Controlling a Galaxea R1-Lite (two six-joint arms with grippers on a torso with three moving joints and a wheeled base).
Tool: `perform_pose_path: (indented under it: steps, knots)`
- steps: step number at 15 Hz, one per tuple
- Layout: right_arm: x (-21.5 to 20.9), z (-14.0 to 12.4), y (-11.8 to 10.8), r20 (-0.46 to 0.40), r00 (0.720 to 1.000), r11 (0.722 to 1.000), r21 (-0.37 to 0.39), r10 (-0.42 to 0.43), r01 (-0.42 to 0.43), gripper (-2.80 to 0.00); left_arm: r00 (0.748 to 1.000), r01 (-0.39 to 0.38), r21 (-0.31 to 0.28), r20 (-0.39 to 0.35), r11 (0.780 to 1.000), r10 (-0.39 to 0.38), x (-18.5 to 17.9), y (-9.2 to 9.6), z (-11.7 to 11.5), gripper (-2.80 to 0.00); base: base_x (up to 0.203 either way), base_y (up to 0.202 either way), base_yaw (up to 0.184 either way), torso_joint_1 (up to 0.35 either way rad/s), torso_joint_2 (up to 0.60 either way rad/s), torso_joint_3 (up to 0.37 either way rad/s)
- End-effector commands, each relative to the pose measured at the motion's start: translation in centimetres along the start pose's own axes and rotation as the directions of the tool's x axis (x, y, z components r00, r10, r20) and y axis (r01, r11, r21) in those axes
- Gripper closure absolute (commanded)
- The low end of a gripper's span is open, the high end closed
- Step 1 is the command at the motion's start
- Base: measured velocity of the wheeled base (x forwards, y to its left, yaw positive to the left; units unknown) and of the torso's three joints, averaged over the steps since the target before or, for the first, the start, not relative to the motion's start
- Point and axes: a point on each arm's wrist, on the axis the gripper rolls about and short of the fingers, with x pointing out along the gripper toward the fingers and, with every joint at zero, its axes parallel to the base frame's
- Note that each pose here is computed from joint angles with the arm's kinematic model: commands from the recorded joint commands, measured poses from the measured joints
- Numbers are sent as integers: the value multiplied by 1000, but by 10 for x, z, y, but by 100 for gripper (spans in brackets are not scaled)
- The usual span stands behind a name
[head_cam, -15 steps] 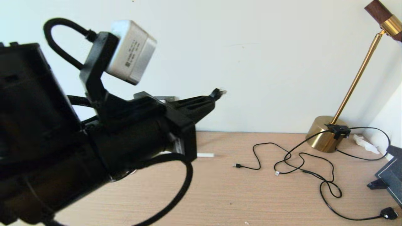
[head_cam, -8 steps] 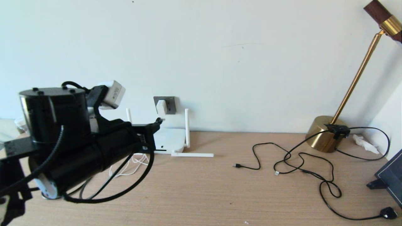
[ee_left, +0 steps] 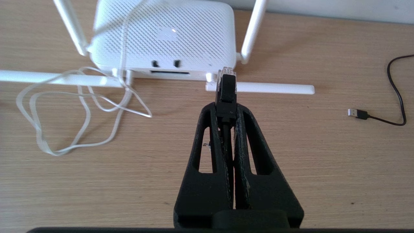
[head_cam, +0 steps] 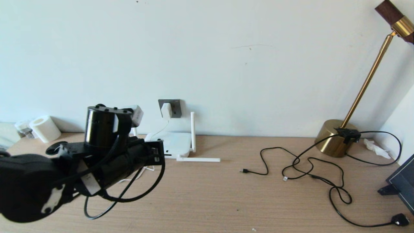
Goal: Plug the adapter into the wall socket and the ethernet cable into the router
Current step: Align cable and router interface
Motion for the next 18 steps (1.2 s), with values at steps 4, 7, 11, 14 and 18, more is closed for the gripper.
perform_pose_path:
  steps: [4,7,11,14,18]
  knots:
    - [0,-4,1,106,994,1000,-7,-12,13,-280,998,-30,5,-58,1000,30,23,-3,-14,0,0,0,0,0,0,0]
    - [0,-4,1,107,994,1000,-8,-11,12,-280,994,-60,-48,-89,997,55,33,-1,-22,0,0,0,0,0,0,0]
    - [0,-4,0,103,994,1000,2,-30,30,-280,990,-112,-82,-92,990,104,37,0,-27,0,0,0,0,0,0,0]
    - [0,-5,0,105,994,999,25,-31,28,-280,988,-135,-83,-91,987,128,36,2,-33,0,0,0,0,0,0,0]
    - [0,-5,0,104,994,996,90,-34,24,-280,995,-102,-111,-18,989,101,44,5,-56,0,0,0,0,0,0,0]
